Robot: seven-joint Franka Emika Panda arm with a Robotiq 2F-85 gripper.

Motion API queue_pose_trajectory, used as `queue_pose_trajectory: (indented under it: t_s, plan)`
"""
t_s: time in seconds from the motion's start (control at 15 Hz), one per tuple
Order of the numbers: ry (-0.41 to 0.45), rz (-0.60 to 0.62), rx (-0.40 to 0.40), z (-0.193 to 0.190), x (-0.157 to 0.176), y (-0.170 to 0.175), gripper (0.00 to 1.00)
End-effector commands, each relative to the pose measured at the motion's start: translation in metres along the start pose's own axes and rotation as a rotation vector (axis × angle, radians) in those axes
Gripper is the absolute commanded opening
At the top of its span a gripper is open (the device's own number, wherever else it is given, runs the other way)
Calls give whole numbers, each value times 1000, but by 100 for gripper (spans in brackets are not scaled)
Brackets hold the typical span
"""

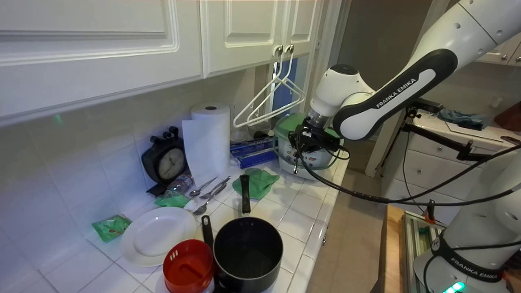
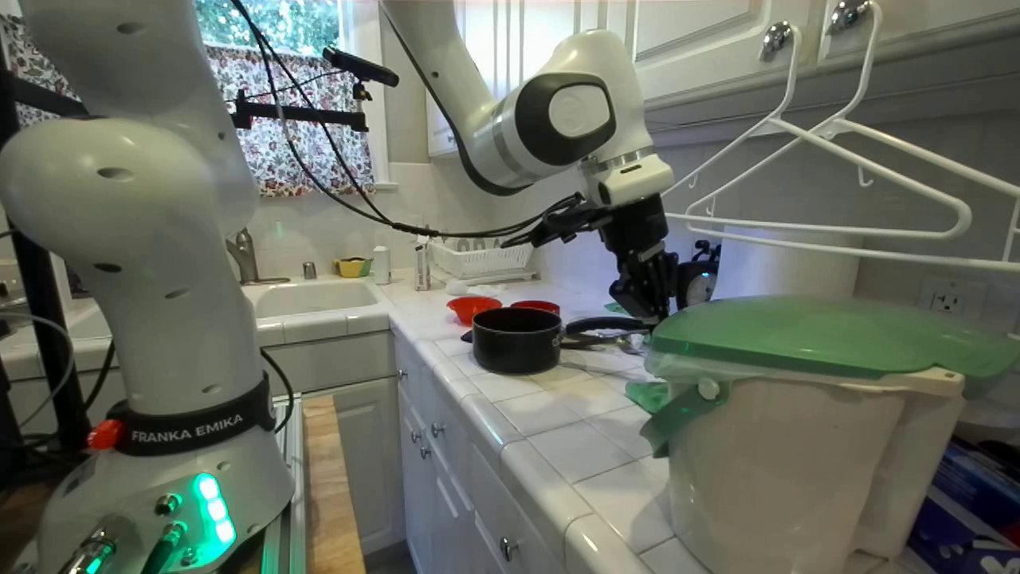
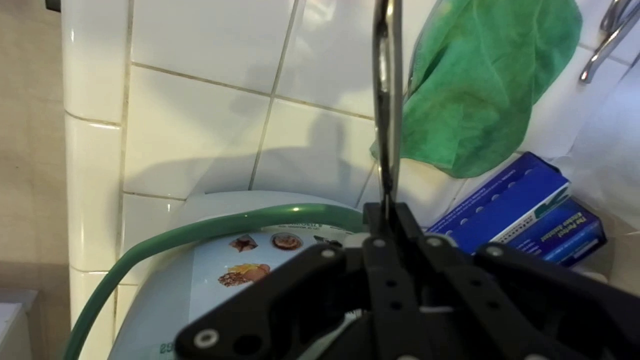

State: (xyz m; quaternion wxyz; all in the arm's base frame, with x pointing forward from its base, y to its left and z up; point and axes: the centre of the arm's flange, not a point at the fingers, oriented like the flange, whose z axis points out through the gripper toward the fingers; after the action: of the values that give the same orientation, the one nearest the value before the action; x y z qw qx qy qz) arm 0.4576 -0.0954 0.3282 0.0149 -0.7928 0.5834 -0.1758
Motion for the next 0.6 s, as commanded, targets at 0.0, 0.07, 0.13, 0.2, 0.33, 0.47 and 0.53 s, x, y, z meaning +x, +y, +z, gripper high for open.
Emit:
queue_pose_trajectory:
  t_s: [0.0, 0.07, 0.13, 0.2, 0.33, 0.47, 0.53]
  plan:
    - [21, 5, 25, -23, 4, 2, 3]
    - [28, 6, 26, -27, 4, 2, 3]
    - [33, 6, 27, -30, 5, 2, 3]
    - [40, 9, 27, -34, 6, 3, 3]
    - [57, 12, 23, -44, 9, 6, 3]
    - [79, 14, 8, -56, 12, 10, 3]
    - [93, 14, -6, -62, 13, 13, 3]
